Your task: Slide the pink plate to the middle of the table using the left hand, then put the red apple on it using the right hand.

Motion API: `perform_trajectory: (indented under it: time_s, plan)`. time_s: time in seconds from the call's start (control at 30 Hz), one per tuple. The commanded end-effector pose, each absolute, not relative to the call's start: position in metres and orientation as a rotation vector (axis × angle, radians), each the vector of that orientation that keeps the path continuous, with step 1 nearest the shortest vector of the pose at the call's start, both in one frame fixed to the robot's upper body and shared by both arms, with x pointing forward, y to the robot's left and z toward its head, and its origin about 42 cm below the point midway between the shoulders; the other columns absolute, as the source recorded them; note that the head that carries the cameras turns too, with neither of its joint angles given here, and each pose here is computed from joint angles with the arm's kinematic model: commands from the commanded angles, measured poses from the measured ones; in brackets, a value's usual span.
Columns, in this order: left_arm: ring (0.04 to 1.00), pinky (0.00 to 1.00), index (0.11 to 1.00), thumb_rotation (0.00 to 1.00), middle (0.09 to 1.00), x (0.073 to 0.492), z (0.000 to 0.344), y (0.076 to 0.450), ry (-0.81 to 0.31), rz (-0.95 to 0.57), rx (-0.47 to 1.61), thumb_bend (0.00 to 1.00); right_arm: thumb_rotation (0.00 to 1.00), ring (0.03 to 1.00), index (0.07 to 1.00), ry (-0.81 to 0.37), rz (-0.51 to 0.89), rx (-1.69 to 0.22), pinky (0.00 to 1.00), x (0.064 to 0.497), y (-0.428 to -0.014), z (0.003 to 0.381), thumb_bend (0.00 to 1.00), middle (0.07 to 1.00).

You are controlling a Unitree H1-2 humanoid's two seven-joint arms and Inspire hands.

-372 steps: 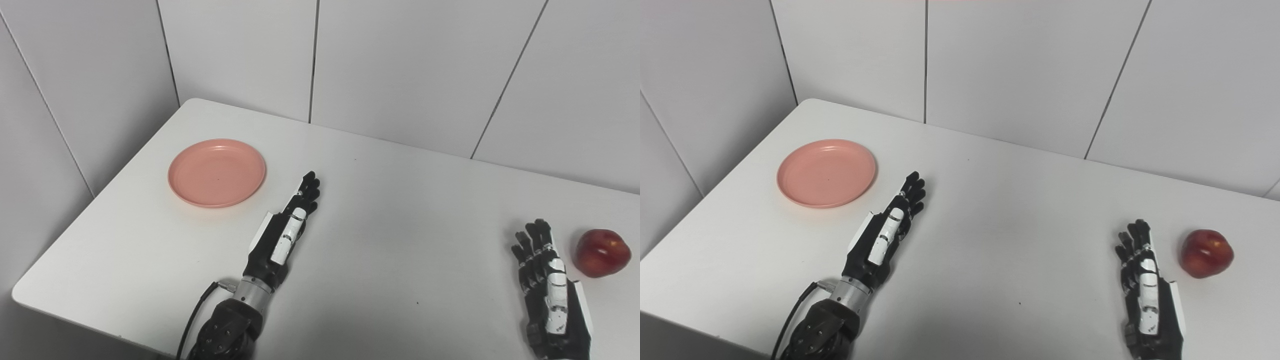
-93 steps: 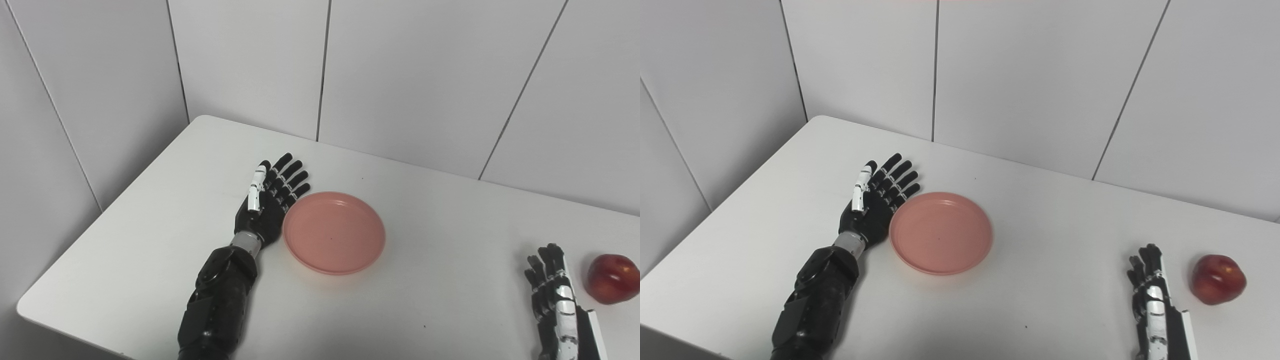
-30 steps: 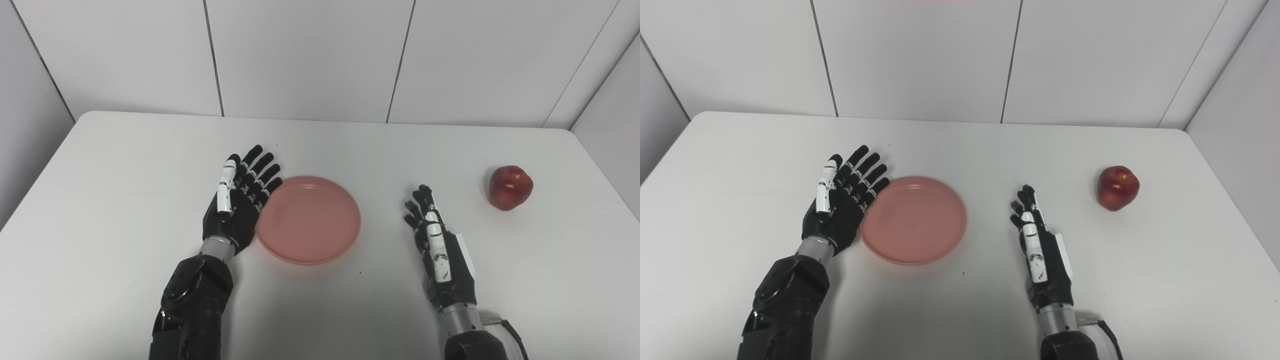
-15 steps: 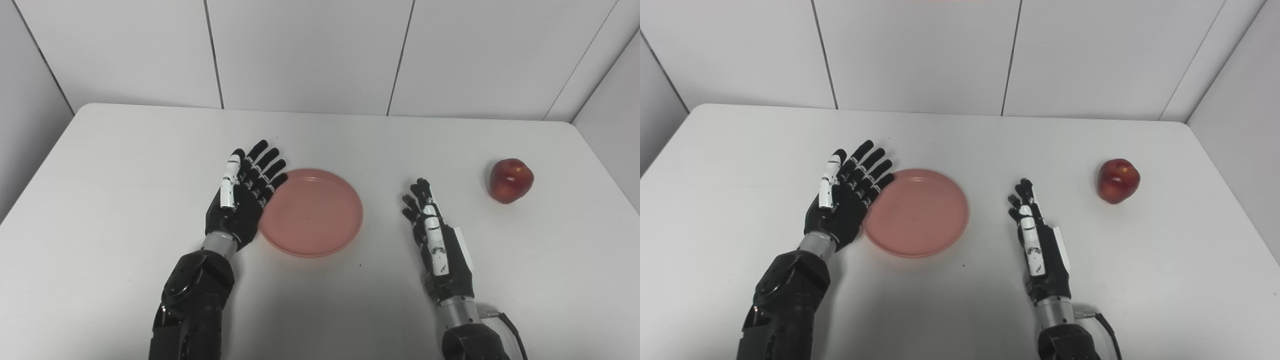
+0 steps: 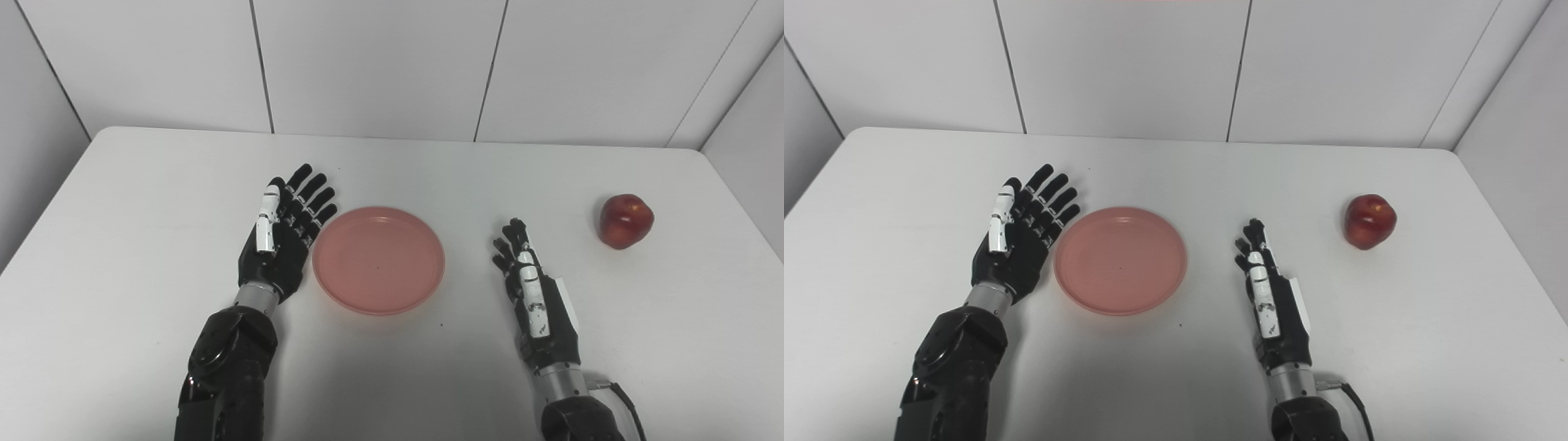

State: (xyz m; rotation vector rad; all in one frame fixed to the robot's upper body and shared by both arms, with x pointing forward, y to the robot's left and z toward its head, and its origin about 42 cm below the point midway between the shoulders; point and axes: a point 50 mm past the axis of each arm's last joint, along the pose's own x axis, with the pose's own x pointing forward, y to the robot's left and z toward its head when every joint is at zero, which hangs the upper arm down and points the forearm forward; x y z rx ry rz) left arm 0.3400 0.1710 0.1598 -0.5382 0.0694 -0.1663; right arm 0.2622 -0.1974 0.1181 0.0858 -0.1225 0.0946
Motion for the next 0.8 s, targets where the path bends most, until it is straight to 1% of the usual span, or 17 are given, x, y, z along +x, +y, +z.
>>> perform_trajectory:
  time_s: [0.0,0.1,0.17,0.23,0.27,0.3,0.33,0.37,0.4,0.43,0.47,0.53,0.6,0.67,0.77]
  plan:
    - [0.882,0.89,0.871,1.00,0.884,0.342,0.180,0.173,-0.036,-0.191,-0.534,0.35,1.00,0.964,0.991,-0.153,0.093,0.082,0.98,0.262,-0.200,0.122,0.39,0.984]
    - [0.885,0.89,0.873,1.00,0.886,0.341,0.178,0.175,-0.039,-0.192,-0.535,0.35,1.00,0.968,0.996,-0.173,0.084,0.061,0.98,0.263,-0.203,0.125,0.41,0.988]
    - [0.888,0.90,0.878,1.00,0.889,0.341,0.177,0.175,-0.040,-0.193,-0.535,0.36,1.00,0.949,0.978,-0.182,0.069,0.041,0.97,0.263,-0.205,0.129,0.42,0.970]
    - [0.887,0.90,0.878,1.00,0.889,0.341,0.176,0.176,-0.039,-0.189,-0.535,0.36,1.00,0.937,0.972,-0.201,0.052,-0.022,0.95,0.264,-0.209,0.135,0.44,0.962]
    - [0.886,0.90,0.877,1.00,0.888,0.341,0.176,0.176,-0.040,-0.186,-0.537,0.36,1.00,0.937,0.970,-0.202,0.042,-0.052,0.96,0.264,-0.212,0.139,0.46,0.960]
    - [0.886,0.90,0.876,1.00,0.886,0.341,0.176,0.176,-0.041,-0.185,-0.537,0.36,0.99,0.948,0.963,-0.217,0.028,-0.097,0.98,0.265,-0.215,0.144,0.53,0.957]
    - [0.887,0.90,0.876,1.00,0.887,0.341,0.175,0.177,-0.041,-0.184,-0.536,0.35,0.97,0.944,0.959,-0.238,0.011,-0.141,0.97,0.266,-0.219,0.150,0.55,0.951]
    - [0.885,0.89,0.875,1.00,0.885,0.341,0.175,0.177,-0.041,-0.181,-0.535,0.35,0.90,0.937,0.947,-0.260,-0.004,-0.185,0.92,0.268,-0.222,0.156,0.54,0.943]
    - [0.883,0.89,0.874,1.00,0.884,0.341,0.175,0.177,-0.040,-0.178,-0.533,0.35,0.88,0.934,0.943,-0.279,-0.017,-0.245,0.90,0.270,-0.226,0.163,0.53,0.942]
    - [0.882,0.89,0.873,1.00,0.884,0.341,0.175,0.177,-0.040,-0.175,-0.532,0.35,0.87,0.928,0.941,-0.301,-0.030,-0.316,0.87,0.272,-0.231,0.171,0.53,0.940]
    - [0.882,0.89,0.873,1.00,0.884,0.341,0.175,0.177,-0.039,-0.174,-0.533,0.35,0.89,0.908,0.935,-0.321,-0.042,-0.380,0.83,0.274,-0.236,0.178,0.55,0.931]
    - [0.880,0.89,0.871,1.00,0.883,0.341,0.174,0.178,-0.038,-0.172,-0.536,0.34,0.89,0.896,0.927,-0.361,-0.072,-0.473,0.82,0.278,-0.245,0.192,0.56,0.922]
    - [0.881,0.90,0.870,1.00,0.884,0.341,0.173,0.178,-0.036,-0.173,-0.539,0.34,0.88,0.882,0.917,-0.392,-0.099,-0.520,0.81,0.281,-0.250,0.205,0.58,0.910]
    - [0.883,0.90,0.873,1.00,0.887,0.340,0.172,0.179,-0.033,-0.173,-0.540,0.34,0.79,0.872,0.903,-0.419,-0.119,-0.548,0.79,0.286,-0.256,0.218,0.58,0.900]
    - [0.885,0.90,0.873,1.00,0.888,0.339,0.170,0.180,-0.031,-0.171,-0.540,0.34,0.77,0.868,0.898,-0.437,-0.131,-0.576,0.78,0.290,-0.261,0.231,0.59,0.897]
